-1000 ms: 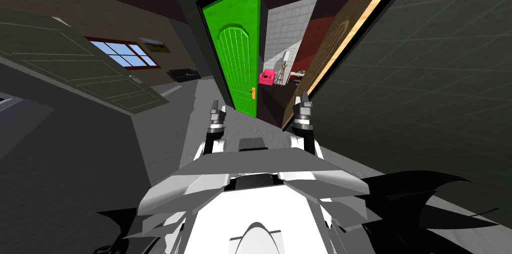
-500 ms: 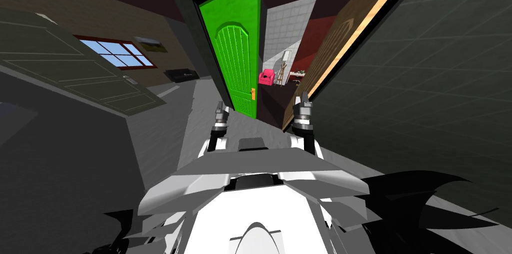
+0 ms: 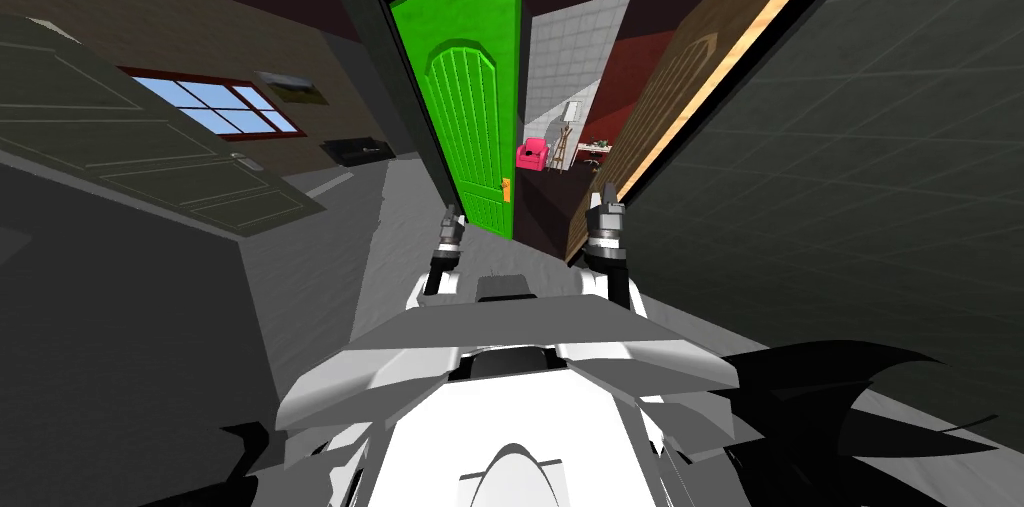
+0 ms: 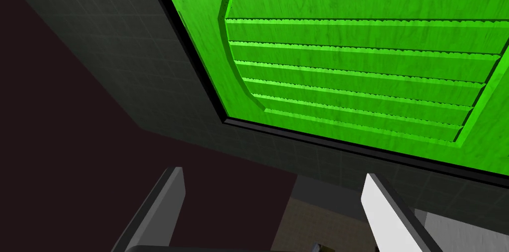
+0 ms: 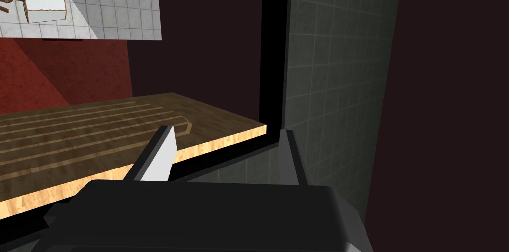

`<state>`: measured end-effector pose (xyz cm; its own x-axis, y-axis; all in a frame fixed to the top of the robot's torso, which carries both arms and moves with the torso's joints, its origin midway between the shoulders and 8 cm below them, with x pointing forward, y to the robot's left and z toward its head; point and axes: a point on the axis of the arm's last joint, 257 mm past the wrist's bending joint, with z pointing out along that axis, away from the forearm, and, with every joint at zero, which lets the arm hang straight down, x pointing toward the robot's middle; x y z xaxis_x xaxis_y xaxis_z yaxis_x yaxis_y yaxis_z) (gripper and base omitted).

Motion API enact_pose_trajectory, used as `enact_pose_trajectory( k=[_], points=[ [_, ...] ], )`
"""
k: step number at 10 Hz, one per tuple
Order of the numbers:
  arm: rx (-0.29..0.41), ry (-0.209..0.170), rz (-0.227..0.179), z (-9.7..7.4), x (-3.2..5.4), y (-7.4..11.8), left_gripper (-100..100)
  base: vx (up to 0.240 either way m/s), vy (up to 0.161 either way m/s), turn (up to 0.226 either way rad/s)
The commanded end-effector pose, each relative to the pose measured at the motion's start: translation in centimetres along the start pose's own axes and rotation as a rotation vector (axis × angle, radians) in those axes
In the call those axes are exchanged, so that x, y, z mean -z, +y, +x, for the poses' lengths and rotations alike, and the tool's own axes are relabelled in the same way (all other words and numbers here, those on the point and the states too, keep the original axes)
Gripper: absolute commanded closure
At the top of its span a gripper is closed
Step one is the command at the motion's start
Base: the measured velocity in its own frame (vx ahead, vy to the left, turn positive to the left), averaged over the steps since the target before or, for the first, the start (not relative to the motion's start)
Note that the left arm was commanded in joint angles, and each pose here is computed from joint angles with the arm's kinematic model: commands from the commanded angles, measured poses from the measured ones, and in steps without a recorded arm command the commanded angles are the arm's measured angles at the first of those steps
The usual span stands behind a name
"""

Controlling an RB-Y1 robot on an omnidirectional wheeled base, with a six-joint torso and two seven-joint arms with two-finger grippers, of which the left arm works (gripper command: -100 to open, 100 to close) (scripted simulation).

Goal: Push the door open

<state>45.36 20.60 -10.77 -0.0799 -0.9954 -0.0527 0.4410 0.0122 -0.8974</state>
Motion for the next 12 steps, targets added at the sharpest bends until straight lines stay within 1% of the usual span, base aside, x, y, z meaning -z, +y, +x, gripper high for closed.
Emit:
enact_pose_trajectory(
  k=[1, 5, 9, 12],
  points=[
    [0.006, 0.012, -0.016, 0.5, -0.76, 1.2, -100, 0.091, 0.037, -0.026],
    [0.020, 0.041, -0.059, 1.8, -1.68, 4.2, -100, 0.098, 0.036, -0.036],
    [0.034, 0.070, -0.112, 3.2, -2.45, 7.5, -100, 0.093, 0.039, -0.034],
    [0.043, 0.092, -0.142, 4.3, -3.14, 9.4, -100, 0.100, 0.044, -0.038]
  ],
)
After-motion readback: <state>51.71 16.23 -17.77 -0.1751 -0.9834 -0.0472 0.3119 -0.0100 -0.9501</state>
